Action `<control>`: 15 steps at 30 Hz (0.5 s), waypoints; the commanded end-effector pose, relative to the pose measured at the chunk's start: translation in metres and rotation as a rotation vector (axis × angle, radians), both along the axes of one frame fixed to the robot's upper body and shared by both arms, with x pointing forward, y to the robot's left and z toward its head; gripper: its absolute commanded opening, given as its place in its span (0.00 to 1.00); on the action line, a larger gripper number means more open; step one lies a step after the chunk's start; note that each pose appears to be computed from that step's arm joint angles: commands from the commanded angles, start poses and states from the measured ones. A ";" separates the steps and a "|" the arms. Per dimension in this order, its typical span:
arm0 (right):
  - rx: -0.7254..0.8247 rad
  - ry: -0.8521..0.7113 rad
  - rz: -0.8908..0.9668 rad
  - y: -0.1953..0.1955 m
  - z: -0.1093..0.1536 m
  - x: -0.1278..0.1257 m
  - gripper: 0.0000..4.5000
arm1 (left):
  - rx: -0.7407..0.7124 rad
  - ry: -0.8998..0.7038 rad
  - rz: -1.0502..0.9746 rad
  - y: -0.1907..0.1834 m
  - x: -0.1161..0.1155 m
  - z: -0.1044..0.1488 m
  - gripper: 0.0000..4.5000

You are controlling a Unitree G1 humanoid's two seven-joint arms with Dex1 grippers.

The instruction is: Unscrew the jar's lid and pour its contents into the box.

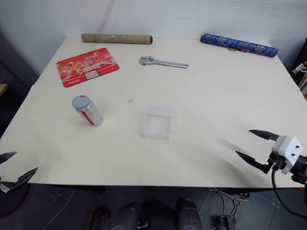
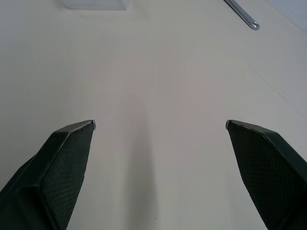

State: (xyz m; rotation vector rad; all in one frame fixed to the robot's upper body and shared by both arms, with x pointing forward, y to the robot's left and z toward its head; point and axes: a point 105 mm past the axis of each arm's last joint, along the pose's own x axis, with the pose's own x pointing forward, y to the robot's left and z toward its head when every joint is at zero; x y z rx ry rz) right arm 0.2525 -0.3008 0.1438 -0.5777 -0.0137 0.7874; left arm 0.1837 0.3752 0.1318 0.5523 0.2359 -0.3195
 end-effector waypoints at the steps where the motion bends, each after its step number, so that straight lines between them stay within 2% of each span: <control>1: -0.003 -0.028 0.034 0.013 0.011 0.002 1.00 | -0.008 -0.048 0.021 0.001 0.001 0.010 0.99; 7: 0.172 -0.116 0.125 0.061 0.036 0.010 1.00 | -0.195 -0.097 0.131 0.005 -0.002 0.011 0.99; 11: 0.343 -0.222 0.297 0.105 0.054 0.001 1.00 | -0.303 -0.238 0.403 0.031 -0.014 0.004 0.99; 15: 0.419 -0.286 0.384 0.120 0.057 -0.003 1.00 | -0.379 -0.291 0.447 0.014 -0.016 -0.004 0.99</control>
